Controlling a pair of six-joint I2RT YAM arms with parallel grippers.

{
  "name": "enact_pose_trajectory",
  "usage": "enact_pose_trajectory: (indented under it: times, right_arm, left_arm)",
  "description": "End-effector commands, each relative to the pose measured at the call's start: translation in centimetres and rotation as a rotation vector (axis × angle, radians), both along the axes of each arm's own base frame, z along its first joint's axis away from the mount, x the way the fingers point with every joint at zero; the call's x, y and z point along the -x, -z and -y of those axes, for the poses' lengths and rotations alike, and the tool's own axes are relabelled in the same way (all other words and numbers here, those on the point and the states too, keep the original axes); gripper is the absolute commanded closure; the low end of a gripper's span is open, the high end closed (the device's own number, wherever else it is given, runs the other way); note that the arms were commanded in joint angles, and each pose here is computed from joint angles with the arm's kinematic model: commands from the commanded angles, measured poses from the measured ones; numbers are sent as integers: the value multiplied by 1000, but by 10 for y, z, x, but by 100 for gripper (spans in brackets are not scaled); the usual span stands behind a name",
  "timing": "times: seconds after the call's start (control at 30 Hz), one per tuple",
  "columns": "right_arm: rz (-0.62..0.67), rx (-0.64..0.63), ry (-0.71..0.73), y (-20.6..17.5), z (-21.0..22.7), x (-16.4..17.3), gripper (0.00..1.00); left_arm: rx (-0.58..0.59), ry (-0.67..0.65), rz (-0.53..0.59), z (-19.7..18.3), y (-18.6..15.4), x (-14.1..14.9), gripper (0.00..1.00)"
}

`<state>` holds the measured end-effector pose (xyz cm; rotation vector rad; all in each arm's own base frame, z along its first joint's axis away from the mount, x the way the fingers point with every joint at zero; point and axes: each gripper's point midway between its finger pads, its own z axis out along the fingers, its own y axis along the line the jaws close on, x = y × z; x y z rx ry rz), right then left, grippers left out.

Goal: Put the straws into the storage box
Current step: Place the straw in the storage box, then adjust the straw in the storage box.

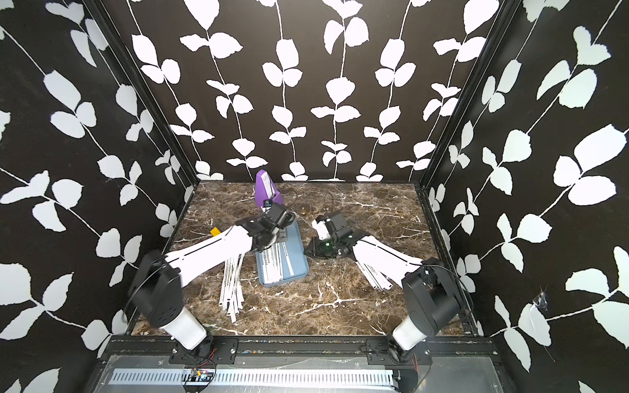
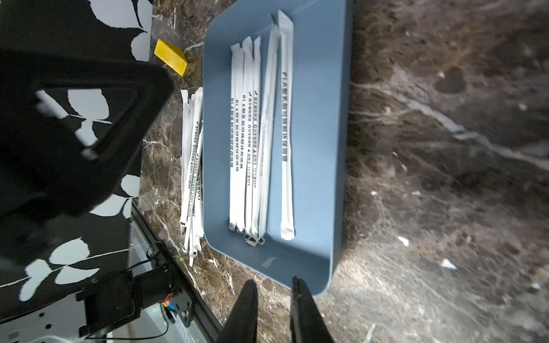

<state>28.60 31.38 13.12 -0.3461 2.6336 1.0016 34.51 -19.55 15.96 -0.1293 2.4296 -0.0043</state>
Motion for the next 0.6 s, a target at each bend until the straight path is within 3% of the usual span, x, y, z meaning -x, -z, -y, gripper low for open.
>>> enact_pose_trajectory:
  times: [0.0, 0.13, 0.27, 0.57]
  right_arm:
    - [58, 183, -12, 20, -4, -13, 78]
    - [94, 264, -42, 27, -24, -22, 77]
    - [87, 330, -63, 41, -38, -29, 77]
    - [67, 396, -85, 67, -60, -36, 75]
  left_arm:
    - [-118, -14, -54, -55, 9, 27, 67]
    - [-52, 11, -38, -77, 15, 45, 62]
    - [40, 71, -13, -71, 20, 53, 59]
    - [104, 75, -58, -70, 50, 64, 60]
